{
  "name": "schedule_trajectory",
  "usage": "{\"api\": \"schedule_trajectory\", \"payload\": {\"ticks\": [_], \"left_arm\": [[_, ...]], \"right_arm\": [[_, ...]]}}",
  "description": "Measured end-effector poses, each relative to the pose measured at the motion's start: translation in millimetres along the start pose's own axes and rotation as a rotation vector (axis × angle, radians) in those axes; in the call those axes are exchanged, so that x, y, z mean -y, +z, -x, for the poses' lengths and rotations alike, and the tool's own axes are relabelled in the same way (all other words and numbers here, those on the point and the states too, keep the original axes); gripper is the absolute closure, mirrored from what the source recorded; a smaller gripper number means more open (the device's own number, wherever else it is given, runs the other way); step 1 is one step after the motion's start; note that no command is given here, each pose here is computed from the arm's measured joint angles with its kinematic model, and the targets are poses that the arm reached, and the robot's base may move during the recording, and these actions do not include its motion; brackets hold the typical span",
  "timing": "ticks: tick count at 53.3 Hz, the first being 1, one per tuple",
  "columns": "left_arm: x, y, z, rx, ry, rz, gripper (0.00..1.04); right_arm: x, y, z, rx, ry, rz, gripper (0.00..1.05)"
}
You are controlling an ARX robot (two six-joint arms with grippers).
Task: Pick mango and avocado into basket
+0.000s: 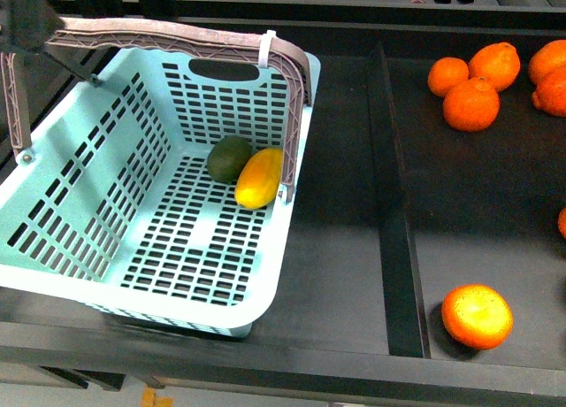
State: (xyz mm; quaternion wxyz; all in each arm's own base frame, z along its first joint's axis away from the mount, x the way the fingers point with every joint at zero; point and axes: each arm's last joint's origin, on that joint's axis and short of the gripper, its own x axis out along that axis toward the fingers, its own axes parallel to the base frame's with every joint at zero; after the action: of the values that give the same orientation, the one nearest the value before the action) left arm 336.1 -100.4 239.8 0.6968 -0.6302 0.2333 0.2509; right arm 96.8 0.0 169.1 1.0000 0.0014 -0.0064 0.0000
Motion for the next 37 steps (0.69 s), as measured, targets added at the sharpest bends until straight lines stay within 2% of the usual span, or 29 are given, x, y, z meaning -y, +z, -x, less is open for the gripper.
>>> {"api": "schedule_trajectory", "payload": {"ticks": [13,16,18,19,20,24,26,31,37], "left_arm": [[-6,23,74,0.117,-0.024,-0.024,0.09],[-13,25,78,0.045,-0.214,-0.198,0.19],[-22,28,79,0.05,-0.358,-0.333,0.26],[-27,29,79,0.069,-0.427,-0.417,0.3],[-30,30,80,0.086,-0.456,-0.461,0.32],[-51,41,83,0.246,-0.6,-0.804,0.46],[-60,47,85,0.332,-0.623,-0.951,0.53],[-82,58,88,0.455,-0.604,-1.222,0.71],[-105,65,89,0.483,-0.575,-1.335,0.91]], "right_arm": [[0,0,0,0.0,0.0,0.0,0.09],[0,0,0,0.0,0.0,0.0,0.09],[0,0,0,0.0,-0.001,0.0,0.09],[0,0,0,0.0,0.0,0.0,0.09],[0,0,0,0.0,0.0,0.0,0.09],[0,0,0,0.0,0.0,0.0,0.09],[0,0,0,0.0,0.0,0.0,0.09],[0,0,0,0.0,0.0,0.0,0.09],[0,0,0,0.0,0.0,0.0,0.09]]}}
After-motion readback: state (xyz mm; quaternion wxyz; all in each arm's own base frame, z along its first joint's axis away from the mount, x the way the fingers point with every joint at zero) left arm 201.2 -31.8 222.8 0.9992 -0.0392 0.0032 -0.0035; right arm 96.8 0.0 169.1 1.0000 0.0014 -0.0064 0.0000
